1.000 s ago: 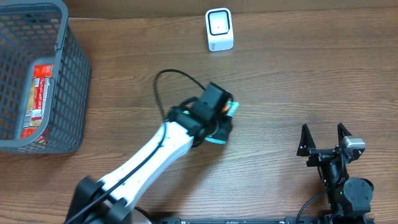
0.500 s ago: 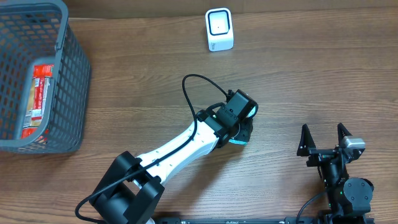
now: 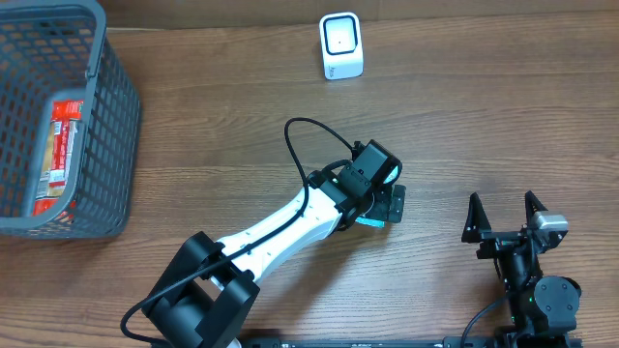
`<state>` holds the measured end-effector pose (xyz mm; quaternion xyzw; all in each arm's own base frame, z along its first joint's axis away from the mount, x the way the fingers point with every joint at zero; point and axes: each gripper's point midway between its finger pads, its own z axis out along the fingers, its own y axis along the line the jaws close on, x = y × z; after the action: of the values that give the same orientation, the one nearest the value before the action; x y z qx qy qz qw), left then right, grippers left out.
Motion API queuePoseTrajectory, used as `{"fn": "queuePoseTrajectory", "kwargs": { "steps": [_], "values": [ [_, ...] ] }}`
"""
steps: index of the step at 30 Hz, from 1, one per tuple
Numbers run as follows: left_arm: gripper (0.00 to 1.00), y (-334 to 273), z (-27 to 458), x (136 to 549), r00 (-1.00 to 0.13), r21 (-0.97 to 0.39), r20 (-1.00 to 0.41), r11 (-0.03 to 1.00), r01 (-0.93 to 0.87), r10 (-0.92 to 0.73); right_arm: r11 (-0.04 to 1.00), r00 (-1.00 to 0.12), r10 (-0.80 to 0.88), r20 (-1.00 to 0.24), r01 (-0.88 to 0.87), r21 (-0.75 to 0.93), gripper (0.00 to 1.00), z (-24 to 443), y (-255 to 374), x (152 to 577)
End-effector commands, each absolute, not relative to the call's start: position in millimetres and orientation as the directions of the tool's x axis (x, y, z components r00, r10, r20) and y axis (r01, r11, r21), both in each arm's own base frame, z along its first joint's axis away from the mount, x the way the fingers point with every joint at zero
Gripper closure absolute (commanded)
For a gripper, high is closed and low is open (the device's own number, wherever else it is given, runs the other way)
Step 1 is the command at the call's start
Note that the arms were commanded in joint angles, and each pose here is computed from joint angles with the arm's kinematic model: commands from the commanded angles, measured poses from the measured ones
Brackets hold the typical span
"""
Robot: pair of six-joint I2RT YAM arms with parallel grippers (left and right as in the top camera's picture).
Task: Scan the item barcode
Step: 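Lift the snack bag out and carry it to the table center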
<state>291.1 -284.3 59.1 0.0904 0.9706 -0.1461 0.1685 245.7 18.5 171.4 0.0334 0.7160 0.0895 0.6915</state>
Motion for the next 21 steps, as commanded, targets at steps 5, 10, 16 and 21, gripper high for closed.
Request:
{"fn": "queuePoseTrajectory", "kwargs": {
  "steps": [5, 10, 16, 21],
  "values": [
    [0.00, -299.0, 90.6, 300.5, -0.912, -0.253, -0.375, 0.928, 0.273, 0.166, 0.981, -0.038, 0.175, -0.984, -0.077, 0.177, 0.00, 169.5, 18.1, 245.8],
    [0.00, -307.4, 123.5, 309.0, -0.893, -0.252, -0.406, 0.916, 0.312, 0.193, 0.981, -0.038, 0.175, -0.984, -0.077, 0.177, 0.00, 169.6, 18.1, 245.8],
    [0.01, -296.3, 155.9, 319.0, -0.875, -0.189, -0.426, 0.923, 0.334, 0.229, 0.981, -0.038, 0.175, -0.984, -0.077, 0.177, 0.00, 169.6, 18.1, 245.8],
    [0.00, -253.4, 170.7, 336.3, -0.887, -0.073, -0.420, 0.968, 0.242, 0.190, 0.981, -0.038, 0.175, -0.984, -0.077, 0.177, 0.00, 169.5, 18.1, 245.8]
  ]
}}
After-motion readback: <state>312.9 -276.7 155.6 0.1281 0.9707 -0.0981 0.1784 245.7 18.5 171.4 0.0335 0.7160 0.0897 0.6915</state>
